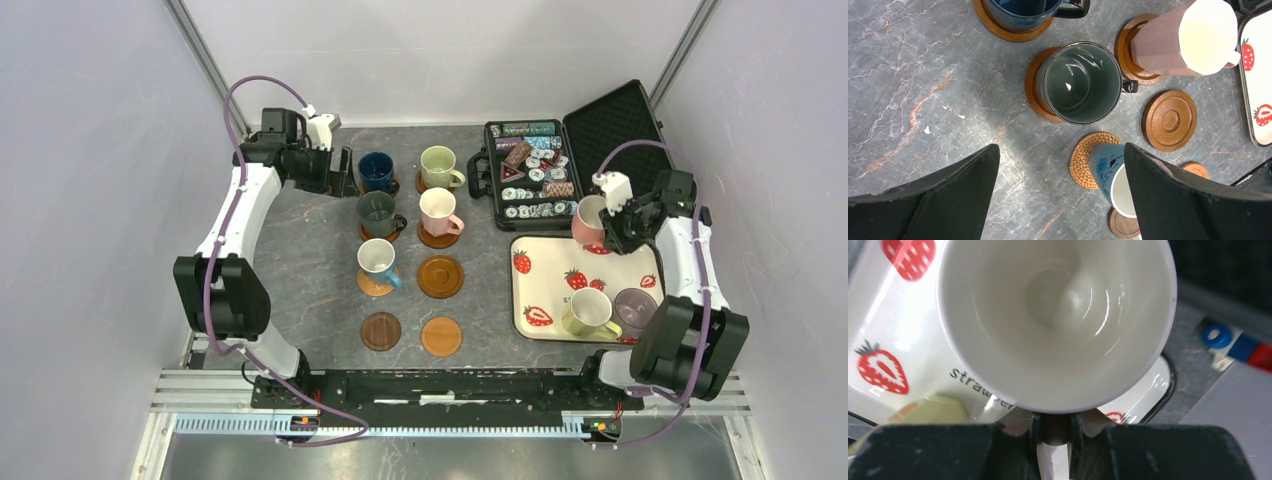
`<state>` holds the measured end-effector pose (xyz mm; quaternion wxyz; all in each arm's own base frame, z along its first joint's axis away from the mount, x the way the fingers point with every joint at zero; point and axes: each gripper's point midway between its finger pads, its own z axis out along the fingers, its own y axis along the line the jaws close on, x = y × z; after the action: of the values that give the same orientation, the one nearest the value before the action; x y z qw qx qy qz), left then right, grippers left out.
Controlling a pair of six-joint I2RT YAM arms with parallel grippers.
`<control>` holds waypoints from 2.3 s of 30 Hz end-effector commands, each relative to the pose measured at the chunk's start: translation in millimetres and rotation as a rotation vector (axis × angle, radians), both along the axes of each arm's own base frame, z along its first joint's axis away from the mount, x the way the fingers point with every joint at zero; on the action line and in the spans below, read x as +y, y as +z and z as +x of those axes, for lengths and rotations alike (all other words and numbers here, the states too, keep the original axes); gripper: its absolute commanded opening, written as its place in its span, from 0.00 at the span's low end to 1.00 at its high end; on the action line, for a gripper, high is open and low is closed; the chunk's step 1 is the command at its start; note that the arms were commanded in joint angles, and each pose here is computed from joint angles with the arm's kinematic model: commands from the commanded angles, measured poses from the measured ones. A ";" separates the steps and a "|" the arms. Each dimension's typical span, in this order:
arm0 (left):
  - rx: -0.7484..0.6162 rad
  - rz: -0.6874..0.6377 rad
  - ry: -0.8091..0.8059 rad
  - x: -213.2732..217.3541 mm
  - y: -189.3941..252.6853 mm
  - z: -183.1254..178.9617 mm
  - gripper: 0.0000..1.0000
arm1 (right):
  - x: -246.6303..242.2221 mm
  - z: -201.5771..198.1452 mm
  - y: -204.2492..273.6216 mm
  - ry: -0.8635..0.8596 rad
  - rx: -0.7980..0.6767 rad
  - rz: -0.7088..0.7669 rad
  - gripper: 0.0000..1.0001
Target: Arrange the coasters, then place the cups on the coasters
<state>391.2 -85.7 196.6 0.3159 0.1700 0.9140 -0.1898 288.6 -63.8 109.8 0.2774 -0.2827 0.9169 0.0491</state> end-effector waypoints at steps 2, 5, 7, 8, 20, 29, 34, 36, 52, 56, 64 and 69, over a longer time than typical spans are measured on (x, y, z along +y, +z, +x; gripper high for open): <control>-0.073 -0.034 0.040 -3.4 27.7 0.4 1.00 | 47.2 40.5 91.7 0.016 -0.268 0.076 0.00; -0.080 -0.040 0.051 -3.0 32.3 -5.4 1.00 | 80.7 51.3 122.2 0.026 -0.331 0.134 0.00; -0.089 -0.040 0.057 -2.3 34.8 -9.1 1.00 | 106.7 55.9 137.1 0.040 -0.351 0.179 0.00; -0.094 -0.039 0.061 -1.7 35.6 -10.9 1.00 | 119.1 57.8 144.0 0.045 -0.362 0.206 0.00; -0.091 0.133 0.125 38.0 30.1 -27.5 1.00 | 284.2 -6.4 142.1 0.277 -0.282 0.363 0.00; -0.070 0.079 0.137 33.8 19.8 -45.7 1.00 | 362.9 -102.8 110.4 0.534 -0.268 0.342 0.00; -0.054 0.023 0.132 24.8 13.6 -55.0 1.00 | 395.8 -129.8 90.7 0.527 -0.183 0.348 0.00; -0.069 0.015 0.142 24.4 16.2 -54.5 1.00 | 409.0 -134.1 88.5 0.511 -0.189 0.336 0.00; -0.166 -0.035 0.249 36.0 39.2 -32.8 1.00 | 493.9 -159.4 63.3 0.424 -0.136 0.257 0.00; -0.182 -0.058 0.273 36.2 45.4 -24.9 1.00 | 489.9 -164.9 51.4 0.381 -0.100 0.224 0.00; -0.185 -0.090 0.275 34.5 48.0 -23.8 1.00 | 491.0 -186.5 23.3 0.402 -0.013 0.213 0.00; -0.197 -0.109 0.283 34.5 46.8 -26.7 1.00 | 489.7 -181.6 10.5 0.315 -0.028 0.186 0.00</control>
<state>360.5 -46.7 223.9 0.4031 0.0522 0.9009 -0.1524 100.5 407.7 109.3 0.2655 -0.4466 0.8402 0.1554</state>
